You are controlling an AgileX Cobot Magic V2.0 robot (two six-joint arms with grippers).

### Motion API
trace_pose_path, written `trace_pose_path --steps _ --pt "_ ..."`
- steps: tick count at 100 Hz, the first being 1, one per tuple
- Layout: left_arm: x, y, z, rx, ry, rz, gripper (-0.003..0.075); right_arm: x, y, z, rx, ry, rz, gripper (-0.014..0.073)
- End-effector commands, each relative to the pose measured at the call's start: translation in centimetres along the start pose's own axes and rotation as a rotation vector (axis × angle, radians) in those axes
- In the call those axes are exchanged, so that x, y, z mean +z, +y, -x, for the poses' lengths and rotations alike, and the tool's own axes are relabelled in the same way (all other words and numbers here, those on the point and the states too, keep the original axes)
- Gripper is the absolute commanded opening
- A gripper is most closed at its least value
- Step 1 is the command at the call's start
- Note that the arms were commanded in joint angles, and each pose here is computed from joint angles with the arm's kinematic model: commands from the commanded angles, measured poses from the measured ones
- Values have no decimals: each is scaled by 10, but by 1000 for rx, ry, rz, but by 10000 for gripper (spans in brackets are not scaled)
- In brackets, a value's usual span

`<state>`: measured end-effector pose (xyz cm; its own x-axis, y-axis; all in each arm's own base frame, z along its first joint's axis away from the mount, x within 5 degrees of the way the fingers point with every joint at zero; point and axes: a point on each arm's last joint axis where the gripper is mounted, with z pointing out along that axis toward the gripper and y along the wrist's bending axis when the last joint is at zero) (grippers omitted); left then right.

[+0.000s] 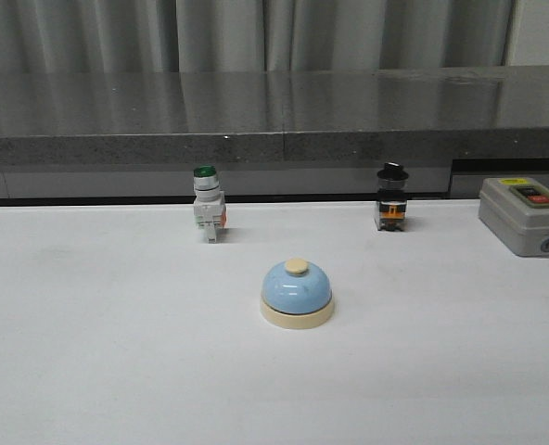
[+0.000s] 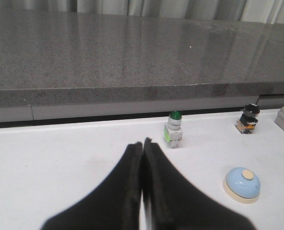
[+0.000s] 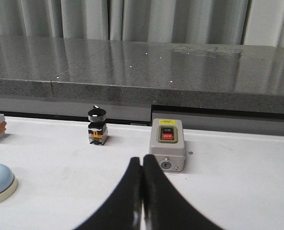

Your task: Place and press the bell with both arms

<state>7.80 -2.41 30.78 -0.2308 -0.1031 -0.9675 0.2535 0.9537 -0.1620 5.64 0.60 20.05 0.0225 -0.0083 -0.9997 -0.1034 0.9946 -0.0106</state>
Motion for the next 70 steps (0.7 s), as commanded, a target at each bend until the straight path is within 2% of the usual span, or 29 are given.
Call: trace_pose_path --steps 1,18,38,57,70 --pt "-2 -1 14 -14 -91 -3 -20 -2 -1 12 -7 -105 -12 -60" --pt "-2 -1 14 -14 -94 -3 -20 -2 -1 12 -7 -105 -12 -60" --pt "0 3 12 62 -149 29 -20 -2 -1 12 -7 -105 -12 -60" --pt "4 9 -9 145 -287 53 -20 -2 -1 12 -7 -105 -12 -60" --pt "4 13 -33 149 -350 57 -20 -2 -1 12 -7 -105 -12 -60"
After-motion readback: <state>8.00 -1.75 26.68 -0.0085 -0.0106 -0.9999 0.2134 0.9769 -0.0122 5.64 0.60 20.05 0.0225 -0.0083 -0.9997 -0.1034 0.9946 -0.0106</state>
